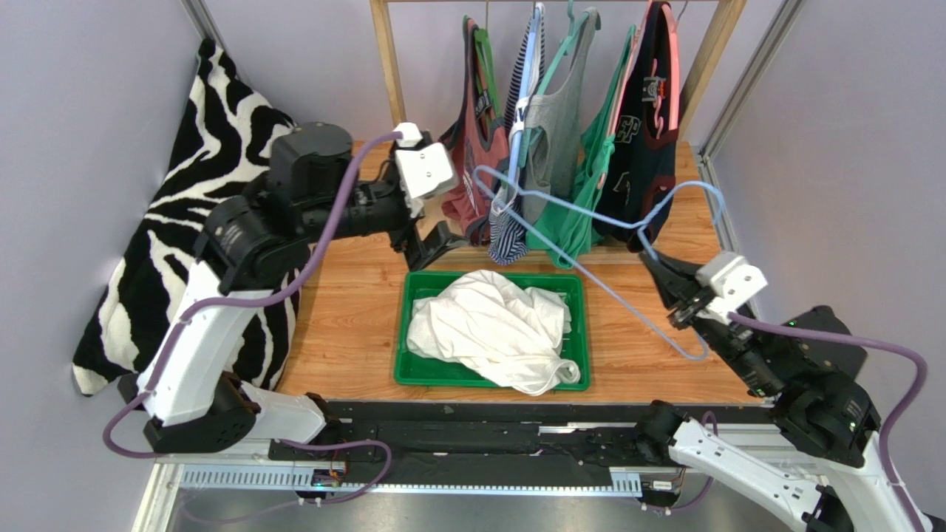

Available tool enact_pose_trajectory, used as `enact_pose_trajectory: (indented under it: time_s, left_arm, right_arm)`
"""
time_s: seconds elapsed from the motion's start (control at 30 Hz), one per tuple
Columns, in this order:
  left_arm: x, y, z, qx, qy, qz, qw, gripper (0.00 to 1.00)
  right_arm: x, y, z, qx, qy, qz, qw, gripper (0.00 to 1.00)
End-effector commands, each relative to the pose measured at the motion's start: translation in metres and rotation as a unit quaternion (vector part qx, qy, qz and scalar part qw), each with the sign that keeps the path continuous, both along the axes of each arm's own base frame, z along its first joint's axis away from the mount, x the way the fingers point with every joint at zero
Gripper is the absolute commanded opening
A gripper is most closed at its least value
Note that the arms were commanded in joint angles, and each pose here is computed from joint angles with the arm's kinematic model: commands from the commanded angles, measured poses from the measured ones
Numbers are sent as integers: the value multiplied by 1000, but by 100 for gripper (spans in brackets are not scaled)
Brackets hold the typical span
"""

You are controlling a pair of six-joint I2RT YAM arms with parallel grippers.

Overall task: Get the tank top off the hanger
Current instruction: Place the hanger at the clothesline.

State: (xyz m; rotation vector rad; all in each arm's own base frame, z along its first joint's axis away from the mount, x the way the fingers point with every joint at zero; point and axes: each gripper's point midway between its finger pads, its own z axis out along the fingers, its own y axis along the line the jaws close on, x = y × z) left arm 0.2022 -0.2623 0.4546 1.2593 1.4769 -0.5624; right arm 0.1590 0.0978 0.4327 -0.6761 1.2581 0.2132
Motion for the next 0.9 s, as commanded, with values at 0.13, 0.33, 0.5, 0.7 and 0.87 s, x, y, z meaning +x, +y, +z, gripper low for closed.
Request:
enact_pose_trajectory:
  time_s: [0.13,0.33,0.5,0.7,0.87]
  left_arm:
    - [-42,26,1,39,-39,-91,994,99]
    - [-95,29,-46,78,49,-220,971,99]
    - [-111,27,-74,88,124,-245,958,99]
    - [-113,31,-98,110,170,-236,951,92]
    - [-114,29,-101,118,176,-248,945,74]
  right_arm:
    - [-38,71,-59,-94,119,209,966,0]
    - [-42,93,-70,-125,134,262,947,0]
    - [-31,109,-61,-128,112,272,947,0]
    - [-24,122,-51,-122,93,284,947,0]
    - [-21,124,-41,-120,81,282,948,0]
